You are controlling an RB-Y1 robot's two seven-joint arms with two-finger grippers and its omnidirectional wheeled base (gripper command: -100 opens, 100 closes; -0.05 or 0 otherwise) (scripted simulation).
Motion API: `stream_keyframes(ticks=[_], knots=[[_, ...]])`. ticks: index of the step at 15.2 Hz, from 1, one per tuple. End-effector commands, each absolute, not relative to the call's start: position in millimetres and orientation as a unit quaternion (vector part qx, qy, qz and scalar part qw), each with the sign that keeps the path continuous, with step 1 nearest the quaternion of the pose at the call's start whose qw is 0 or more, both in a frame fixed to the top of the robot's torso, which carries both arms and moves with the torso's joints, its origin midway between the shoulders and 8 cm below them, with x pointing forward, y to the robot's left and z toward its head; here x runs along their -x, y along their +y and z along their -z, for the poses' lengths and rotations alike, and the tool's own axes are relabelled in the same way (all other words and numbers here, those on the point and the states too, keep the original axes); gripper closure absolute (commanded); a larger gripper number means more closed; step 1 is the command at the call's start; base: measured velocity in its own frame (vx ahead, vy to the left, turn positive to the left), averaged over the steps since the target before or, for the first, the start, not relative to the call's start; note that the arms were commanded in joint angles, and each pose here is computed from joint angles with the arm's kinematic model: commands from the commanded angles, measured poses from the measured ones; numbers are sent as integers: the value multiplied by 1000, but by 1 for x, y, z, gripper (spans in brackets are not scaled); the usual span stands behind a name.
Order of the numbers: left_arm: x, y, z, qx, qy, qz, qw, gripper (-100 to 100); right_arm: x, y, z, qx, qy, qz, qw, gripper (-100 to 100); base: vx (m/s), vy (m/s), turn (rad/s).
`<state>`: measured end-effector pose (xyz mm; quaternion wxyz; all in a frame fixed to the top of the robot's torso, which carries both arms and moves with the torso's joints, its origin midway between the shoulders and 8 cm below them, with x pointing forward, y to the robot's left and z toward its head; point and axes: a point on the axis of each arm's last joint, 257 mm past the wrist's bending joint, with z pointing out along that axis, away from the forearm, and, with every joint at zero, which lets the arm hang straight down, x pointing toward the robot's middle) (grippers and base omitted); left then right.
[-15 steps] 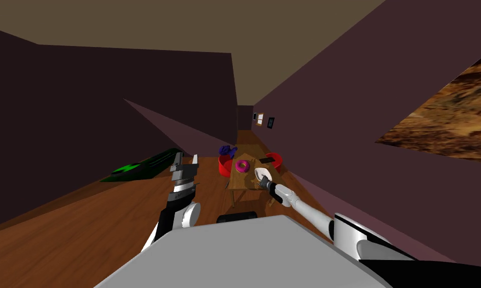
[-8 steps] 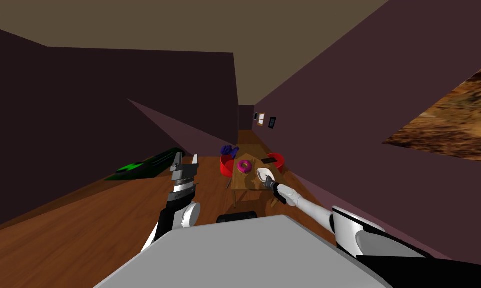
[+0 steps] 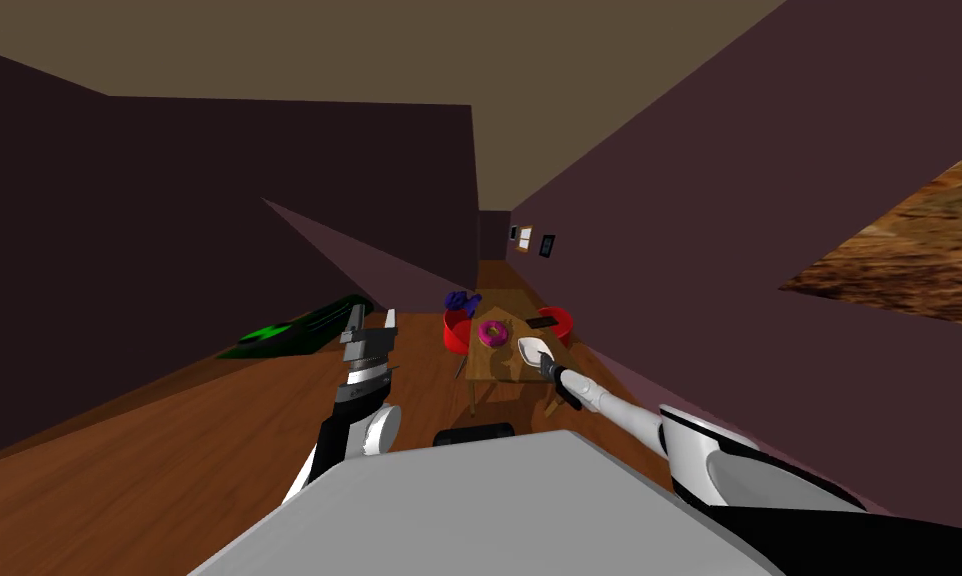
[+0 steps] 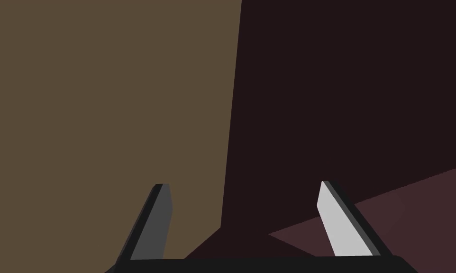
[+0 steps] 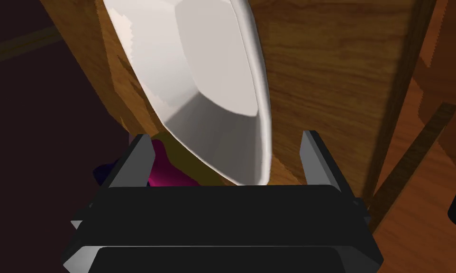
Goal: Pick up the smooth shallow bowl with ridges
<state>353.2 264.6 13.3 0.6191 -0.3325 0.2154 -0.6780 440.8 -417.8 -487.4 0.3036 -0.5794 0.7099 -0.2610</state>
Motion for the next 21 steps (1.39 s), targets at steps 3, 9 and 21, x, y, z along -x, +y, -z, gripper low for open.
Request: stream_keyframes(ticks=[3, 9, 21], knots=[[-353, 265, -13, 333, 215, 678, 619, 0, -428, -443, 496, 613, 686, 287, 264, -100, 13, 36, 21], [-353, 265, -13, 333, 215, 678, 619, 0, -415, -434, 512, 615, 687, 288, 258, -100, 27, -11, 18], [-353, 265, -13, 333, 215, 678, 619, 0, -420, -442, 505, 616, 686, 287, 258, 100, -6, 7, -7]])
